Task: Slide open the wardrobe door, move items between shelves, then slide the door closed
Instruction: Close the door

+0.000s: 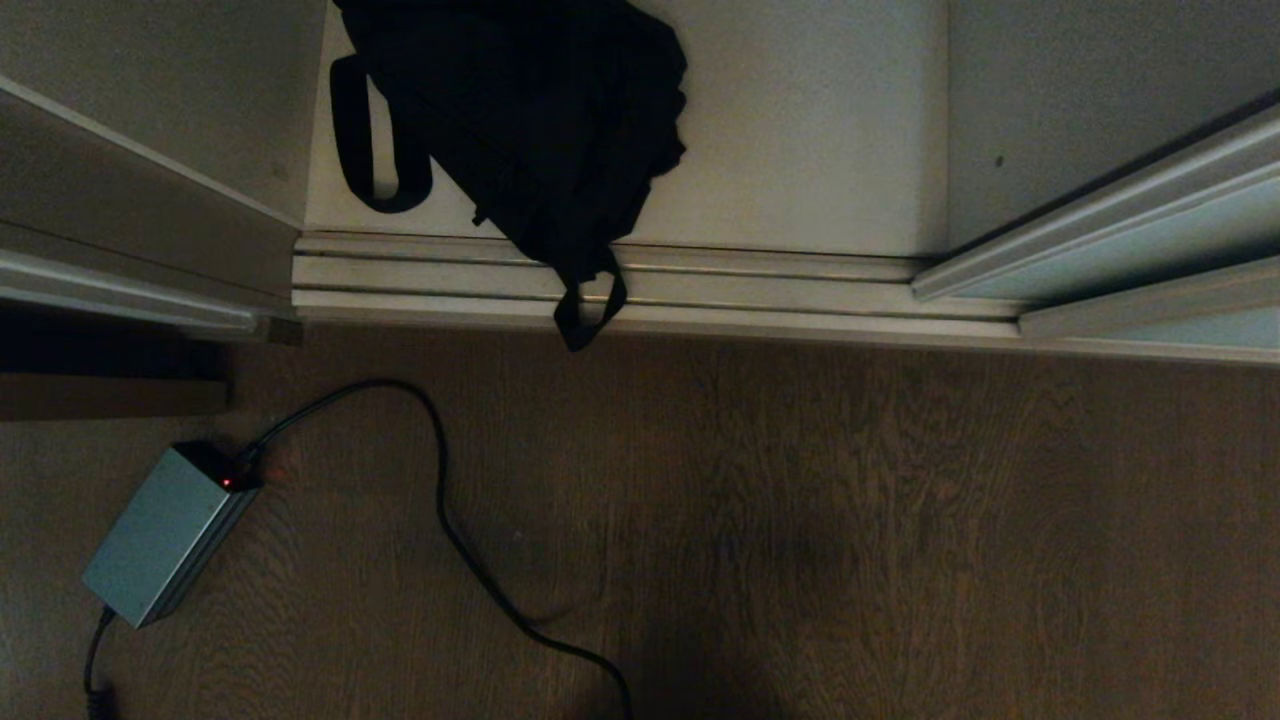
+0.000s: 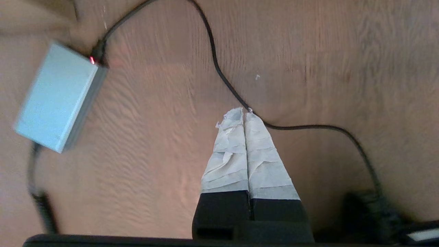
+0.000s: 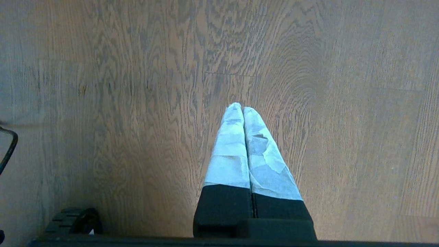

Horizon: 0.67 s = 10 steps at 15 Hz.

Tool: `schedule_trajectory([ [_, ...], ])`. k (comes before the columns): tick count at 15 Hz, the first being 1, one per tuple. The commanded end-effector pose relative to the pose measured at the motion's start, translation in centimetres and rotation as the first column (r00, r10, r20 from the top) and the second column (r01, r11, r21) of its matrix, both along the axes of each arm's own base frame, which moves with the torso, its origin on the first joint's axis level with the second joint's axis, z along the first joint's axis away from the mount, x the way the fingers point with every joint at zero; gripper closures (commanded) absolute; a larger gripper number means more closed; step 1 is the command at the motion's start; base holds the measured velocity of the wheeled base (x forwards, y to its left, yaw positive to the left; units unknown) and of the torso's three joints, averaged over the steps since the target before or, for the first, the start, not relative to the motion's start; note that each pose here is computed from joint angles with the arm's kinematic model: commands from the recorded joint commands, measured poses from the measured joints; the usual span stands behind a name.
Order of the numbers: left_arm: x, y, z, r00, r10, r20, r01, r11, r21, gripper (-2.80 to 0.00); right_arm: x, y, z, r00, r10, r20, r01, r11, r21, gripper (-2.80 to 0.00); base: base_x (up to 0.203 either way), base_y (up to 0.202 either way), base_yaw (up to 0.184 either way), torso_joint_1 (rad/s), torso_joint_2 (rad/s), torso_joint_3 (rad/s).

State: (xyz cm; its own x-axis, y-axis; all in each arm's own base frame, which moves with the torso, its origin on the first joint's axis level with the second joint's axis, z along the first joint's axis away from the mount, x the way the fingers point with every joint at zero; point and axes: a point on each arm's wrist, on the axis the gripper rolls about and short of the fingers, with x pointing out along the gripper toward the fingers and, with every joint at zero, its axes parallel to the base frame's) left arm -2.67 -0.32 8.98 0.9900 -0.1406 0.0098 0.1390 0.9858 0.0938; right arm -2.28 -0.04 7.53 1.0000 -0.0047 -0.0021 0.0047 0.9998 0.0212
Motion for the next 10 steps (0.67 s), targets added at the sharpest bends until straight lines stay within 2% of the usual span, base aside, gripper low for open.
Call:
schedule_trajectory([
  [1, -0.07, -0.01, -0.47, 1.000, -0.005, -0.017, 0.004, 0.998, -0.069, 0.00, -0.03, 0.00, -0.01, 1.000, 0.001, 0.004, -0.001, 1.000, 0.000, 0.00, 0.000, 0.000, 0.000, 0.000, 0.00, 0.000],
  [3, -0.10, -0.01, -0.51, 0.999, -0.007, -0.036, 0.003, 0.995, -0.104, 0.00, -0.03, 0.00, -0.01, 1.000, 0.001, 0.004, -0.001, 1.000, 0.000, 0.00, 0.000, 0.000, 0.000, 0.000, 0.00, 0.000],
  [5, -0.04, 0.01, -0.51, 1.000, 0.003, -0.021, -0.004, 0.997, -0.080, 0.00, -0.03, 0.00, -0.01, 1.000, 0.002, 0.004, -0.002, 1.000, 0.000, 0.00, 0.000, 0.000, 0.000, 0.000, 0.00, 0.000],
  [6, -0.02, 0.03, -0.50, 1.000, 0.011, -0.014, -0.011, 0.999, -0.051, 0.00, -0.03, 0.00, -0.01, 1.000, 0.000, 0.004, 0.000, 1.000, 0.000, 0.00, 0.000, 0.000, 0.000, 0.000, 0.00, 0.000],
  [8, 0.20, 0.12, -0.73, 0.998, 0.055, 0.028, -0.057, 0.995, 0.087, 0.00, -0.03, 0.00, -0.01, 1.000, 0.000, 0.004, 0.000, 1.000, 0.000, 0.00, 0.000, 0.000, 0.000, 0.000, 0.00, 0.000],
  [9, 0.35, 0.17, -1.03, 0.996, 0.076, 0.036, -0.079, 0.992, 0.101, 0.00, -0.03, 0.00, -0.01, 1.000, 0.002, 0.004, -0.002, 1.000, 0.000, 0.00, 0.000, 0.000, 0.000, 0.000, 0.00, 0.000],
  [10, 0.38, 0.18, -1.29, 0.997, 0.080, 0.011, -0.080, 0.995, 0.057, 0.00, -0.03, 0.00, -0.01, 1.000, 0.000, 0.004, 0.000, 1.000, 0.000, 0.00, 0.000, 0.000, 0.000, 0.000, 0.00, 0.000],
])
